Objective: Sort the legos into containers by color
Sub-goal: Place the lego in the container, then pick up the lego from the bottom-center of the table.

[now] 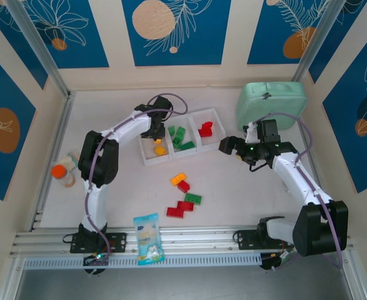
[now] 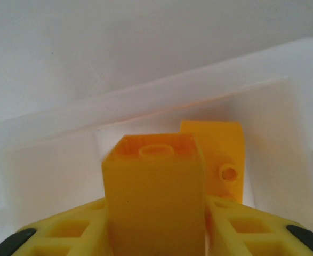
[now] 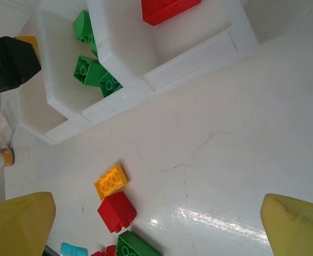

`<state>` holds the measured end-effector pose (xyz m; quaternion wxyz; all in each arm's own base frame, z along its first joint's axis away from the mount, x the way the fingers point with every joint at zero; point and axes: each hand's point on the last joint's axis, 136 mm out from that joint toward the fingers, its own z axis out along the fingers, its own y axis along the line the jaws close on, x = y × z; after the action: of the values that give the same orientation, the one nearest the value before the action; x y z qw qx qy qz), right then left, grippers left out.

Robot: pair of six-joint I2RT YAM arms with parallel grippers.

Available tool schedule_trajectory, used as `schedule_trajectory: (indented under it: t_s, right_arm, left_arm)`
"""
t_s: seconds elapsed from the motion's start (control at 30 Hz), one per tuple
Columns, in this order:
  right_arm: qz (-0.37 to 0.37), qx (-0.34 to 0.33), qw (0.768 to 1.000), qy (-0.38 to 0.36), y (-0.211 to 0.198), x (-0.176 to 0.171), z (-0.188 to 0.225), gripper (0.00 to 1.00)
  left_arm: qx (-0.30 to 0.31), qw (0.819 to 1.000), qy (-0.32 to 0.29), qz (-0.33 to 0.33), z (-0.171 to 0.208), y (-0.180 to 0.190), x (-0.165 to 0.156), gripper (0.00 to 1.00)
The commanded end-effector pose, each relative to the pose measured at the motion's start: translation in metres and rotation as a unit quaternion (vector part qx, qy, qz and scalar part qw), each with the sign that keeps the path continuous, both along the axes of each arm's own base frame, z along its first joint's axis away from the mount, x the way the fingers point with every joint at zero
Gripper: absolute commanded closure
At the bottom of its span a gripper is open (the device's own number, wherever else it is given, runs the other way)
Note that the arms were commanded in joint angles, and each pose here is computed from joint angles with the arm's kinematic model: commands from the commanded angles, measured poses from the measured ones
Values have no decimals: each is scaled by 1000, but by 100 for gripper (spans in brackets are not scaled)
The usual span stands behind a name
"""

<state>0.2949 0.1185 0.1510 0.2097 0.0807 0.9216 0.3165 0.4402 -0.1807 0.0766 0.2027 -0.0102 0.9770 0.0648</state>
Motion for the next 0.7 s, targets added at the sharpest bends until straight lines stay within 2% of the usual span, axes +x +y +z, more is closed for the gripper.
schedule_trajectory:
  t_s: [0.0, 0.13, 0.3, 0.43, 0.67]
  right_arm:
    - [18, 9, 1000, 3, 5, -4, 2, 1]
    - [20, 6, 1000, 2, 6, -5, 2, 1]
    - [27, 4, 1000, 3, 9, -7, 1, 1]
    - [34, 0, 999, 7, 13, -9, -1, 1]
    - [64, -21, 998, 12, 28, -16, -5, 1]
  left_arm:
    - [-36, 999, -32, 1, 26, -1, 0, 53]
    - [-57, 997, -50, 0, 40, -3, -3, 48]
    - [-123, 989, -77, -40, 65, -22, -9, 42]
    - [-150, 982, -98, -58, 89, -25, -19, 34]
    - [-210, 960, -165, -80, 135, -18, -55, 18]
